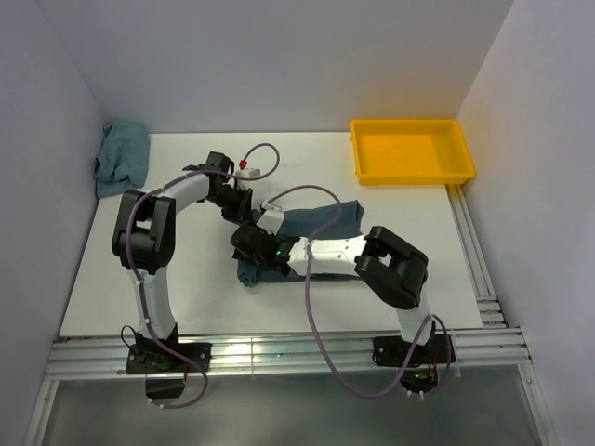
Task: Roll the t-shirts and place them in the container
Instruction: Roll the tshirt
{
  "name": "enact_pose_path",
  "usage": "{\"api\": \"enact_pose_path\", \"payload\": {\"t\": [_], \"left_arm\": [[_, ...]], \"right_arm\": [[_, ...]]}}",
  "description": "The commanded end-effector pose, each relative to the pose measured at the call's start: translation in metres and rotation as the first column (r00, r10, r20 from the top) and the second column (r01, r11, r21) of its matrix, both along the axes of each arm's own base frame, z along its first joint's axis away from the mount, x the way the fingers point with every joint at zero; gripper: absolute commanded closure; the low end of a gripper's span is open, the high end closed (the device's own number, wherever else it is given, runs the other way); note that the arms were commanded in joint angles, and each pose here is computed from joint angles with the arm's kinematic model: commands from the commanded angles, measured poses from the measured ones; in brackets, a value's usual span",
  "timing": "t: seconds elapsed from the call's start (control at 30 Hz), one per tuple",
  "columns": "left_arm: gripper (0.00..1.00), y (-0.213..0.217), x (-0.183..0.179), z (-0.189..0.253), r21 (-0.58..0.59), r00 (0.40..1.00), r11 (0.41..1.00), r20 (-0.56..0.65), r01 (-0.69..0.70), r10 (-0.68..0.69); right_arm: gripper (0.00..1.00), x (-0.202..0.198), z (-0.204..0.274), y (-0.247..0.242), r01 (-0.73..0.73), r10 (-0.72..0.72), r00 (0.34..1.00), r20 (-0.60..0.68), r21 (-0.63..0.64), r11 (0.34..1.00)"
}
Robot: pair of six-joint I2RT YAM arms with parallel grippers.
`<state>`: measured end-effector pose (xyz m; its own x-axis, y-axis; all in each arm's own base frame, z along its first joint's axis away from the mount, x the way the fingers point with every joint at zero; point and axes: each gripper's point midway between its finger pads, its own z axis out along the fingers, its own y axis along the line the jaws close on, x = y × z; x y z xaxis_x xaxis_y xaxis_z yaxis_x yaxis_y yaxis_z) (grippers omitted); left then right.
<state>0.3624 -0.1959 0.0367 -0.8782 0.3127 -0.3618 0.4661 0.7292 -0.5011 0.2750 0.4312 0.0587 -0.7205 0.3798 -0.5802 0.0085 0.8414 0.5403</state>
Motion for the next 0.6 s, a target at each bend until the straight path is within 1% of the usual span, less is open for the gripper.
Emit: {"api": "enact_pose_path", "payload": {"t": [0.0,0.07,0.1,0.17,0.23,0.37,0.43,0.53,0.57], "left_arm": [[1.0,-0.002,0.013,0.021,0.064,0.997,0.998,0.082,-0.013,0.008],[1.0,-0.003,0.013,0.019,0.083,0.997,0.996,0.075,-0.011,0.005],[1.0,-0.002,0.015,0.02,0.096,0.997,0.995,0.077,-0.015,0.007],[1.0,-0.004,0.014,0.018,0.104,0.998,0.995,0.067,-0.009,0.002],[1.0,-0.004,0.014,0.017,0.114,0.998,0.993,0.062,-0.012,0.005],[1.0,-0.005,0.013,0.017,0.128,0.998,0.992,0.06,-0.007,-0.001],[1.0,-0.006,0.013,0.015,0.132,0.998,0.991,0.057,-0.002,-0.006],[1.0,-0.007,0.013,0.014,0.143,0.999,0.99,0.052,-0.001,-0.007],[1.0,-0.007,0.013,0.013,0.146,0.999,0.989,0.048,0.001,-0.008]], "right_arm": [[0.42,-0.002,0.019,-0.038,0.063,-0.045,0.997,0.07,-0.296,0.953],[0.42,0.0,0.021,-0.04,0.089,-0.055,0.993,0.101,-0.367,0.926],[0.42,0.001,0.031,-0.04,0.096,-0.057,0.992,0.109,-0.396,0.913],[0.42,0.004,0.03,-0.041,0.108,-0.054,0.99,0.131,-0.446,0.889],[0.42,0.007,0.038,-0.037,0.111,-0.05,0.988,0.144,-0.458,0.882],[0.42,0.011,0.039,-0.033,0.104,-0.028,0.987,0.159,-0.491,0.865],[0.42,0.014,0.041,-0.027,0.098,-0.019,0.986,0.168,-0.478,0.873],[0.42,0.018,0.038,-0.02,0.091,-0.003,0.984,0.177,-0.49,0.867],[0.42,0.02,0.03,-0.019,0.087,0.002,0.985,0.171,-0.51,0.856]]}}
